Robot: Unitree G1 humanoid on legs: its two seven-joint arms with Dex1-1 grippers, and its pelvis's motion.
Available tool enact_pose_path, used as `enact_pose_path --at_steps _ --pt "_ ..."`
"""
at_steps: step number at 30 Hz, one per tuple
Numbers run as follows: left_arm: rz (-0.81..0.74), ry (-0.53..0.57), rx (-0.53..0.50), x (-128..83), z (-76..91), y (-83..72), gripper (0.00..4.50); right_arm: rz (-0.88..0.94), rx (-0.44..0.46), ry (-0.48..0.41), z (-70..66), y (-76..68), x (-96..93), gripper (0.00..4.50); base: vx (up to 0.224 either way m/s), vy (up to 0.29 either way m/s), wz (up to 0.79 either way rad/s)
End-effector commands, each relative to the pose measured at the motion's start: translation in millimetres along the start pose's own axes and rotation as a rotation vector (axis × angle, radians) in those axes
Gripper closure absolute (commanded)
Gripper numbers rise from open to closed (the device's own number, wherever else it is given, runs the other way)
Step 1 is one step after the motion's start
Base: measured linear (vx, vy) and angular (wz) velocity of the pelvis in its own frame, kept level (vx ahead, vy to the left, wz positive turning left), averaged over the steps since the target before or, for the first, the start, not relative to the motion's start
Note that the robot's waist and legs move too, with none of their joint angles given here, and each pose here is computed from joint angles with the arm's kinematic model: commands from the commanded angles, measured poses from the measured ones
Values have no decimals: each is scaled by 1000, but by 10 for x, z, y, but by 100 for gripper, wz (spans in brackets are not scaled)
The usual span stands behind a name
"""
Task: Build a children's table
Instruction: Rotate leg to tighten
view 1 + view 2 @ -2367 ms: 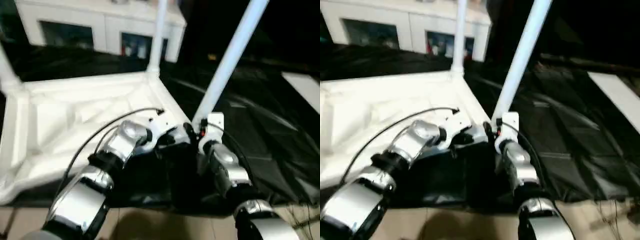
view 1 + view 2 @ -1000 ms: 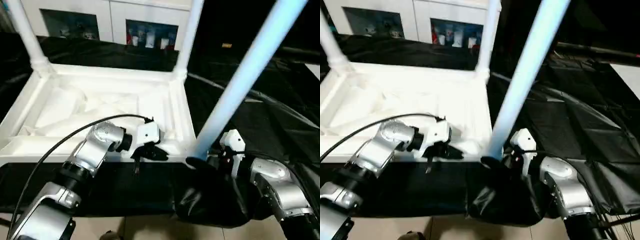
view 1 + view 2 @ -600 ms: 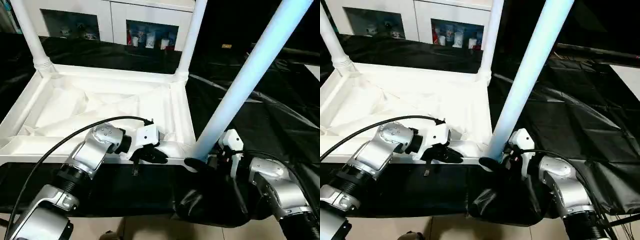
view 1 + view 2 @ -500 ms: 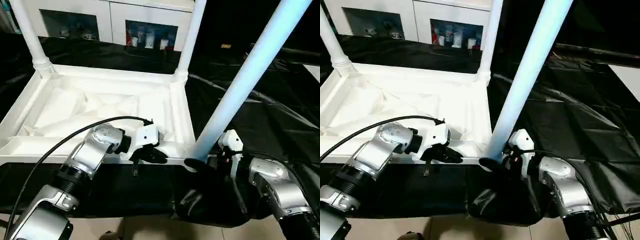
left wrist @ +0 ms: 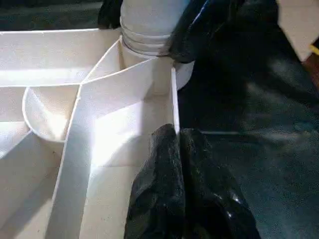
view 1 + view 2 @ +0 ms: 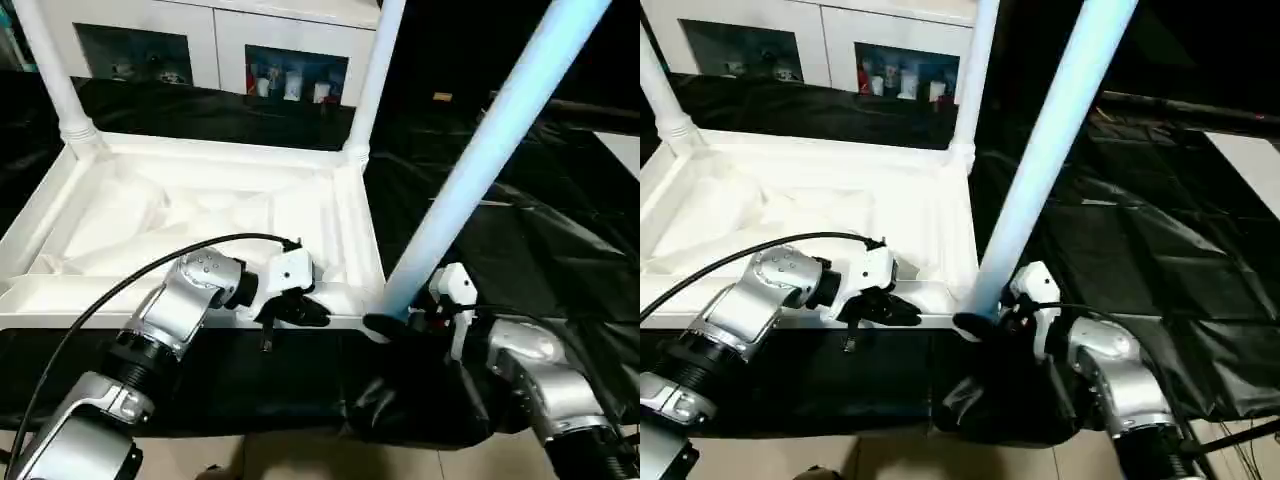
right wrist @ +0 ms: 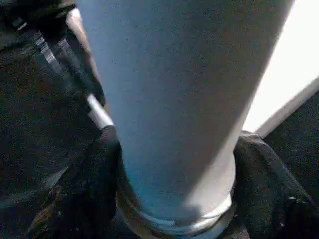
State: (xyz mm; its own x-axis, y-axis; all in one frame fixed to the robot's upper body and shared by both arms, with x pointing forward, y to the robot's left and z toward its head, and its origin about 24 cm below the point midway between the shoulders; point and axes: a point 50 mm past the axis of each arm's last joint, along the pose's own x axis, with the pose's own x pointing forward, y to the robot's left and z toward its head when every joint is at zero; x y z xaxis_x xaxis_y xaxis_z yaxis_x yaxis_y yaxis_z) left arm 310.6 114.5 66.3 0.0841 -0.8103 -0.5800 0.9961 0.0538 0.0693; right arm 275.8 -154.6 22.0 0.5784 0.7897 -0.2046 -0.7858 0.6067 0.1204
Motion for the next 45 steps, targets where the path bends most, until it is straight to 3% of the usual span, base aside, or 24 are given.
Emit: enact_pose_path --at_steps 1,5,10,14,17,19,21,26,28,34,37,43,45 --pt "13 20 -90 232 -93 -35 450 -221 76 29 -132 -145 23 172 0 0 0" --pt "114 34 -124 335 -55 78 450 -362 137 1 -157 -184 145 178 0 0 0" --pt "321 75 -197 538 84 296 450 -600 272 -23 -103 -236 489 178 0 0 0" --pt "354 99 -202 565 96 335 450 -629 277 -24 -51 -231 609 178 0 0 0" --pt "341 130 -180 561 65 337 450 -553 224 -42 19 -178 691 178 0 0 0" --pt "325 137 -172 548 39 329 450 -494 243 -88 51 -161 679 122 0 0 0" --pt "312 136 -169 538 23 325 450 -457 257 -119 73 -158 659 108 0 0 0" --pt "201 133 -128 460 -40 257 450 -306 109 -68 76 -162 472 63 0 0 0" --pt "90 113 -91 383 -77 177 450 -179 35 -37 72 -159 269 53 0 0 0" --pt "-105 88 -21 204 -137 13 450 -2 -52 15 112 -135 -57 53 28 -6 -1" --pt "-130 95 -5 120 -158 -14 450 79 -60 51 120 -104 -160 53 0 0 0" --pt "-149 91 1 52 -184 -53 450 132 -53 83 108 -71 -176 53 0 0 0" --pt "-139 93 -4 60 -207 -54 450 133 -48 92 88 -66 -154 87 0 0 0"
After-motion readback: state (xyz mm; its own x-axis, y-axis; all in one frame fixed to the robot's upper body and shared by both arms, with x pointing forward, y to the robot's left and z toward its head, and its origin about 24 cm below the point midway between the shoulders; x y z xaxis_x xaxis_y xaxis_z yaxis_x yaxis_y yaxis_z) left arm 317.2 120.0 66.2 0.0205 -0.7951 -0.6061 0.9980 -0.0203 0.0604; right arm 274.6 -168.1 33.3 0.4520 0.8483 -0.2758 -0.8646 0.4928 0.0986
